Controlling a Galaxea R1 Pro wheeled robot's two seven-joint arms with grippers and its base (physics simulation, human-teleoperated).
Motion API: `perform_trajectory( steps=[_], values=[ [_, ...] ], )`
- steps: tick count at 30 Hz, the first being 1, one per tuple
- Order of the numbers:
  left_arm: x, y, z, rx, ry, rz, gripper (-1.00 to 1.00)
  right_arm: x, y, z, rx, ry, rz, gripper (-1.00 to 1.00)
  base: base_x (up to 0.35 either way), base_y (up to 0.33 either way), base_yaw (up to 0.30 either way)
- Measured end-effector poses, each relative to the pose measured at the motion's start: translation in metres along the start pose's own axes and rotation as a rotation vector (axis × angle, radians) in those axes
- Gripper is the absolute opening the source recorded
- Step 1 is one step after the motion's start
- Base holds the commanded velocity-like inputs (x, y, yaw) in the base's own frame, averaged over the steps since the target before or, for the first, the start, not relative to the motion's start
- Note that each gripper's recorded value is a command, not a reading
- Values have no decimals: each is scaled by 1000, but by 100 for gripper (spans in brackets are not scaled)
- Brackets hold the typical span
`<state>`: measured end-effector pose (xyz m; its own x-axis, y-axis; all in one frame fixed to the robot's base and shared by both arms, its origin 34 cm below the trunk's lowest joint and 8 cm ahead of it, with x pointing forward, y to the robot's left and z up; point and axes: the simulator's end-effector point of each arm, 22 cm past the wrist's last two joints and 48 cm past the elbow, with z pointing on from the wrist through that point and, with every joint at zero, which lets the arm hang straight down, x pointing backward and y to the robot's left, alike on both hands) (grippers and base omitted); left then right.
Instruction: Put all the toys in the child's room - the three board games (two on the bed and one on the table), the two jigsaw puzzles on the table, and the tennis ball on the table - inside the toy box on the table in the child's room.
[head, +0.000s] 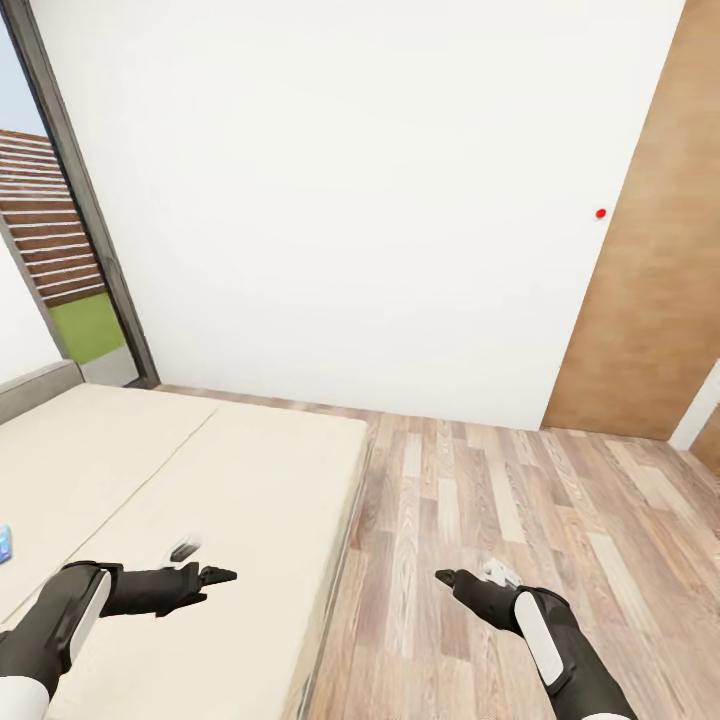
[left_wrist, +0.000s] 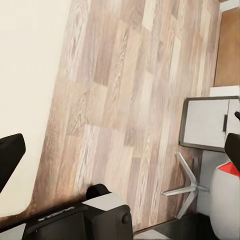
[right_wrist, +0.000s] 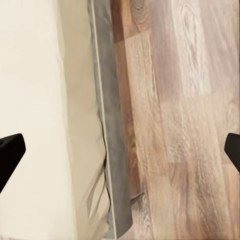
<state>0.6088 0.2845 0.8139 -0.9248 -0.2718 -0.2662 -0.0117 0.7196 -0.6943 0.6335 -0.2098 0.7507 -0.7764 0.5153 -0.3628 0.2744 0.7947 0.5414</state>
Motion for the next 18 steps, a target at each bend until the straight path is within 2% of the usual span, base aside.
perform_trajectory(
  steps=[11,18],
  values=[
    [1,1,1,-1,3,-3,100,1,-1,1,2,3,1,100,0,0,-262],
    [1,2,1,-3,4,-4,100,2,-1,2,2,3,0,100,0,44,-100]
  ],
)
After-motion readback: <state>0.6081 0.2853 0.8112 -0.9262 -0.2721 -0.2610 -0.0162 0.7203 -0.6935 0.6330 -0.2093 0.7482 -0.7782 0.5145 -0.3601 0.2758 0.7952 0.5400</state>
